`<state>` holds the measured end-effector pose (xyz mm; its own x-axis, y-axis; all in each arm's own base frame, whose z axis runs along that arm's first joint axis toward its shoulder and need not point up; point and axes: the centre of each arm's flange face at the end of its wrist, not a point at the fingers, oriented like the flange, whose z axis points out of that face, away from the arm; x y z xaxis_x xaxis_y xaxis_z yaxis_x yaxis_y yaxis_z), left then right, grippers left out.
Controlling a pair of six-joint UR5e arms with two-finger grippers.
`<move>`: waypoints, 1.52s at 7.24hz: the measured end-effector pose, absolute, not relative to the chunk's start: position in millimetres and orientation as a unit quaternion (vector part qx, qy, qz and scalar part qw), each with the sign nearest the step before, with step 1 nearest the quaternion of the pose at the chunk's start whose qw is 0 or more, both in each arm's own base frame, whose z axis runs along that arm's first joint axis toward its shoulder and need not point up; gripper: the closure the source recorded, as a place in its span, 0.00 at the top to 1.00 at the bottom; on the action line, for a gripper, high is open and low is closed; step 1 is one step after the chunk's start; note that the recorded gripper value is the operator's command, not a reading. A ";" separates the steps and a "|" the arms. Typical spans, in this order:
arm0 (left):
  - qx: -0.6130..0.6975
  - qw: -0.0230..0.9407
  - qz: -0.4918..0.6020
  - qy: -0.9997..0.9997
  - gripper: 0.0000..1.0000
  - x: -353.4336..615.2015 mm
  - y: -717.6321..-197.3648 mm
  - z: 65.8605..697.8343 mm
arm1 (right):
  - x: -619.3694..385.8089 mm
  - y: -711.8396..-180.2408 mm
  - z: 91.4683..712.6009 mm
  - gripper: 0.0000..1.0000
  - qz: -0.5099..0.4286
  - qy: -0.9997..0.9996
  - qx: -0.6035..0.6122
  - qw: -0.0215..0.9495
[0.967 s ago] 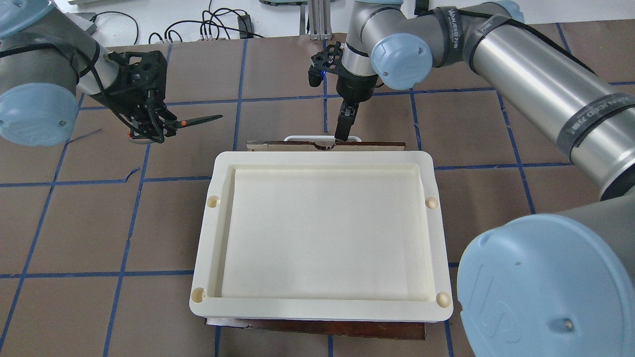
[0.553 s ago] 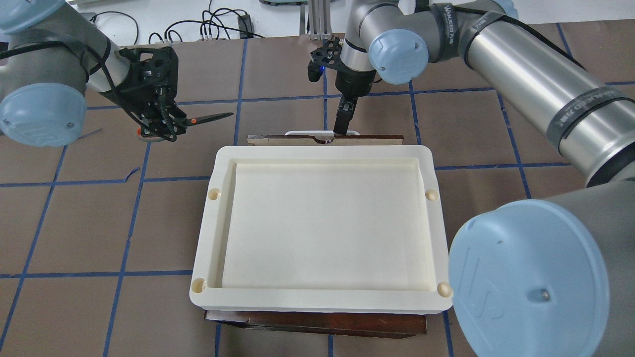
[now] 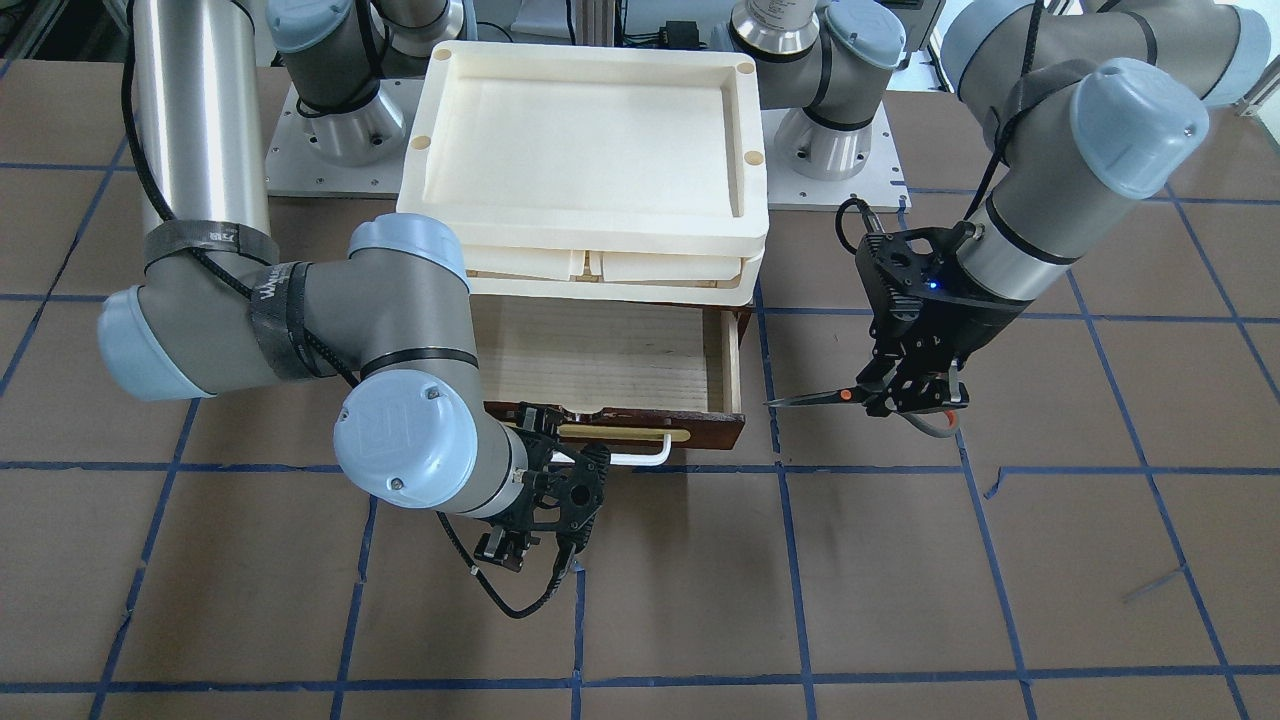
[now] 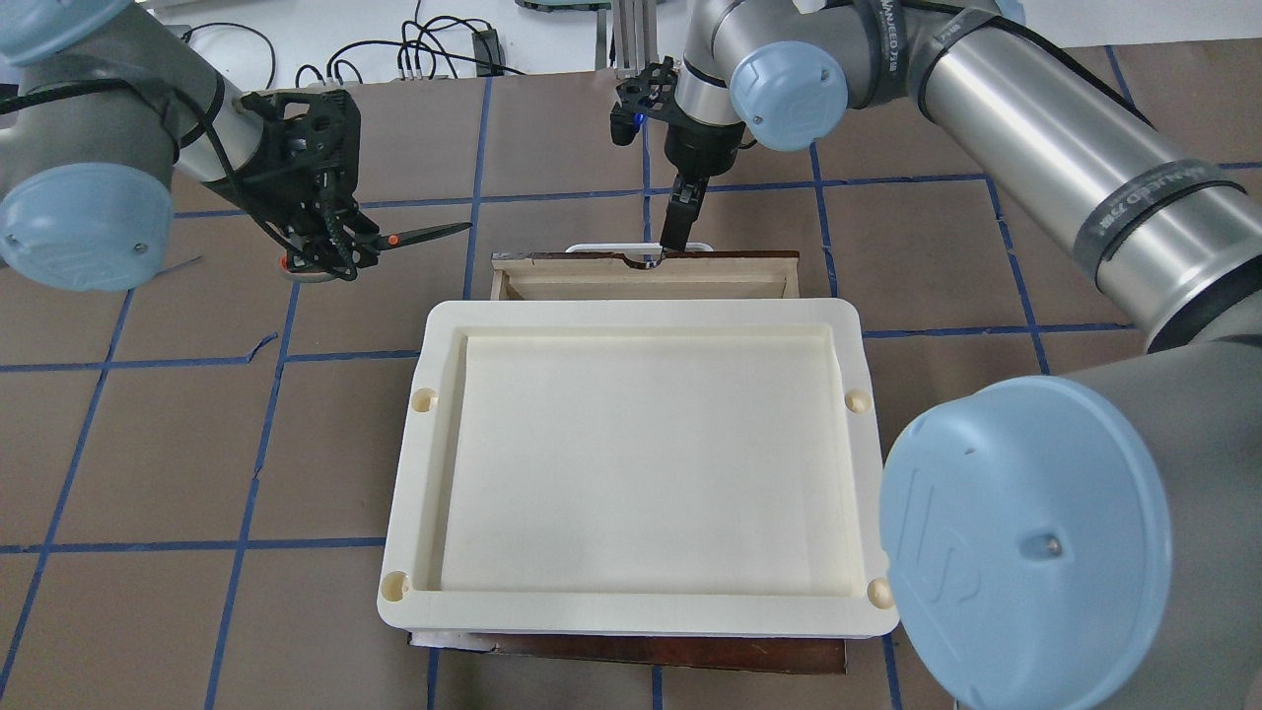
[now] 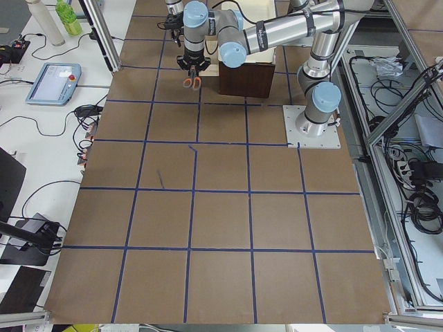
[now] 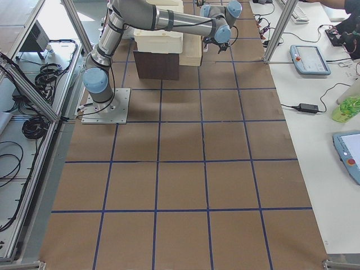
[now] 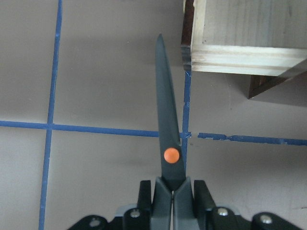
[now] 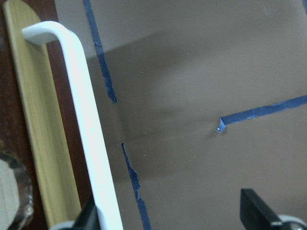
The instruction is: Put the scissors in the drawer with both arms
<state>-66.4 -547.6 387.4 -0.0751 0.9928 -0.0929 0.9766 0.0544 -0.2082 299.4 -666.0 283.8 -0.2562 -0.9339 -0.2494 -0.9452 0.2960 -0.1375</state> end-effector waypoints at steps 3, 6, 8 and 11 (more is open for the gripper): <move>-0.679 0.038 0.108 -0.725 0.13 -66.8 -547.4 387.4 | 293.6 -675.5 284.9 1.00 0.016 0.795 -0.590 0.141; -0.679 0.039 0.108 -0.725 0.13 -67.7 -547.3 386.8 | 293.7 -687.6 283.4 1.00 0.010 0.795 -0.590 0.139; -0.678 0.040 0.107 -0.726 0.13 -68.0 -547.1 387.3 | 291.4 -694.8 282.3 1.00 0.007 0.797 -0.588 0.137; -0.677 0.040 0.108 -0.727 0.13 -67.9 -547.1 388.1 | 291.3 -701.4 280.4 1.00 0.005 0.797 -0.589 0.136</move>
<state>-67.9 -547.1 388.1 -0.0789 0.9930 -0.0880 0.9758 0.0588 -0.2108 291.3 -701.4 280.4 -0.2689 -0.9370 -0.2228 -0.9396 0.3061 -0.1531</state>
